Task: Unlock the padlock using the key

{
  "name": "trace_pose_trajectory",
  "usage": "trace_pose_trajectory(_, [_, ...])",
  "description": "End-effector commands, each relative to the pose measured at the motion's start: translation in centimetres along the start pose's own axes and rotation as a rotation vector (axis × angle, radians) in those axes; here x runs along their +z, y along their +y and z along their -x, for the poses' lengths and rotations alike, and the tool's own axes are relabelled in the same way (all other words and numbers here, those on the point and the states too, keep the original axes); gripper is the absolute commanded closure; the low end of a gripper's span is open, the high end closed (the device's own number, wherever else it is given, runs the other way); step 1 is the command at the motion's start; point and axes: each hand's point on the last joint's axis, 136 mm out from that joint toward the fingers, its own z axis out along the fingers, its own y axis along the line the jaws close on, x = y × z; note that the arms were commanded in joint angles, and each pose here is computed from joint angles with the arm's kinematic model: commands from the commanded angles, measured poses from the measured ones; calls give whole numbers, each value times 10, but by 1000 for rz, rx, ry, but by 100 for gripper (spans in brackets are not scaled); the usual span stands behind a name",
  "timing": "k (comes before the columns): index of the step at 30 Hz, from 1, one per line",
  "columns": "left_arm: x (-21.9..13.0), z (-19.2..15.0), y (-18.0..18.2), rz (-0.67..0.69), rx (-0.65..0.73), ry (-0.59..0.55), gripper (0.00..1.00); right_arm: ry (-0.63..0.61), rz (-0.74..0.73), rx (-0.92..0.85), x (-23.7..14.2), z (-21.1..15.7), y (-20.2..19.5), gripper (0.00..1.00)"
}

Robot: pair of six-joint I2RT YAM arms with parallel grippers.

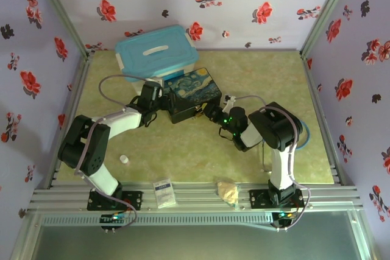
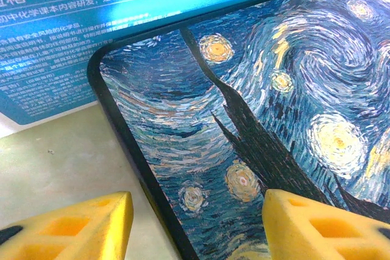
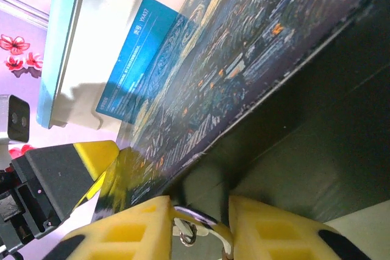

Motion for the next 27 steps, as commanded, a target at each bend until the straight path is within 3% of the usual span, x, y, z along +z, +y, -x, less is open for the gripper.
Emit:
trace_pose_trajectory(1, [-1, -95, 38, 128, 78, 325, 42, -20, -2, -18, -1, 2, 2, 77])
trace_pose_trajectory(6, [0, -95, 39, 131, 76, 325, 41, -45, -16, -35, -6, 6, 2, 89])
trace_pose_trajectory(15, [0, -95, 38, 131, 71, 326, 41, -112, -80, -44, -21, 13, -5, 99])
trace_pose_trajectory(22, [1, -97, 39, 131, 65, 327, 41, -225, -210, 44, -45, 21, -33, 100])
trace_pose_trajectory(27, [3, -100, 40, 132, 65, 329, 41, -238, -202, 182, -35, 8, -30, 100])
